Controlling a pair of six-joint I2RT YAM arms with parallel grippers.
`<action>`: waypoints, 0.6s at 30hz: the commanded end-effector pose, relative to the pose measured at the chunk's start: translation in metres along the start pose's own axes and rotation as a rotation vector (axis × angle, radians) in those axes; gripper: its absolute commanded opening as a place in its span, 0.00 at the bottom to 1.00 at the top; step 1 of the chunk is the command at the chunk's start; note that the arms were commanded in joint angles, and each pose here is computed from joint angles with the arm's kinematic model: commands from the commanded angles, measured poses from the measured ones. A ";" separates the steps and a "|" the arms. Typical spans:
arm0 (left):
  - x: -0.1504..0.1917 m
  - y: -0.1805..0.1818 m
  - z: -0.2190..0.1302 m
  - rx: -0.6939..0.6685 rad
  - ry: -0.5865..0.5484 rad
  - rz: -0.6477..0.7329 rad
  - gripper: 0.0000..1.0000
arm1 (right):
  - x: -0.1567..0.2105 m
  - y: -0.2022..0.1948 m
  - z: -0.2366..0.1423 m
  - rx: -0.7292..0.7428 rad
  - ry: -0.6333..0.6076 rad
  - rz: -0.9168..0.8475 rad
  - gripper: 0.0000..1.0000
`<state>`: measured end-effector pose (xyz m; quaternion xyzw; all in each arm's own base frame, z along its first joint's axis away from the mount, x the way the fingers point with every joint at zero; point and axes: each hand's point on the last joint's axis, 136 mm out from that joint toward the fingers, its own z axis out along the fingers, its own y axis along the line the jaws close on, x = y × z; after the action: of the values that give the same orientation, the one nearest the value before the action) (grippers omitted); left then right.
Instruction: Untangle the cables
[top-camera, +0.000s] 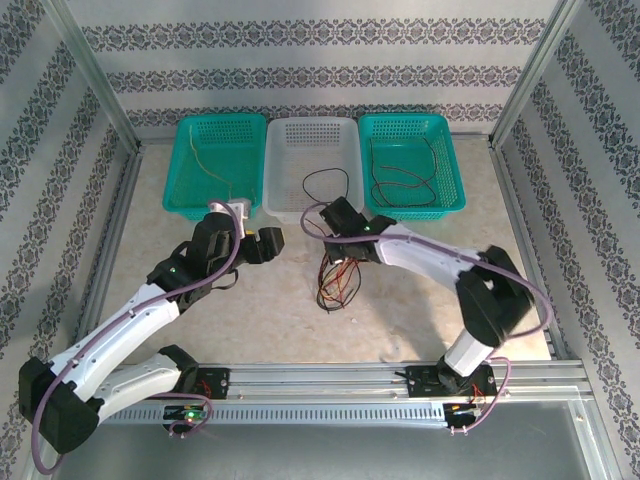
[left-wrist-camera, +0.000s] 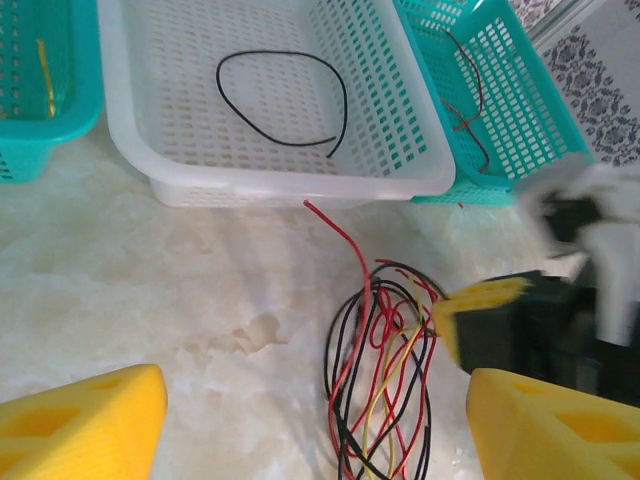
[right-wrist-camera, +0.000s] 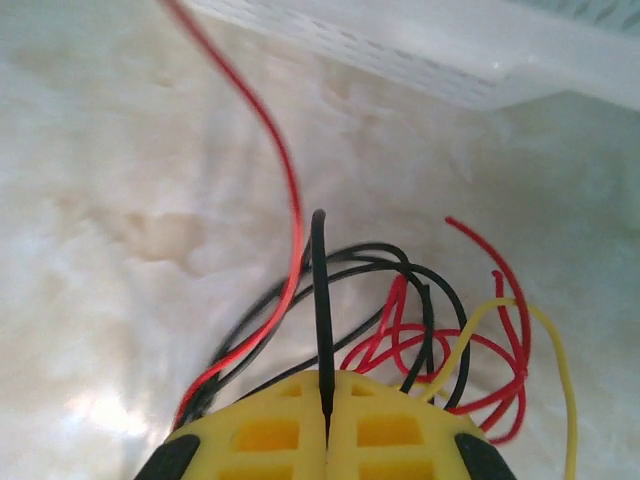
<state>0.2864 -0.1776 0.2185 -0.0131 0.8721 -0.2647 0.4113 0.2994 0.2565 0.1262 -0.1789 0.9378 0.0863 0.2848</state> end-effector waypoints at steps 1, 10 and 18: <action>0.001 -0.006 0.005 0.046 0.020 -0.024 0.78 | -0.020 0.011 -0.042 -0.022 -0.132 -0.038 0.00; -0.005 -0.051 0.005 0.288 0.022 -0.027 0.75 | -0.060 0.033 -0.116 -0.126 -0.311 -0.035 0.00; -0.018 -0.066 -0.003 0.337 -0.006 0.057 0.81 | -0.089 0.038 -0.176 -0.224 -0.453 0.025 0.00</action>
<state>0.2788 -0.2261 0.2391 0.0547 0.8362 -0.3849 0.3869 0.2709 0.2741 0.2864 -0.1879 0.8570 0.2002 0.4360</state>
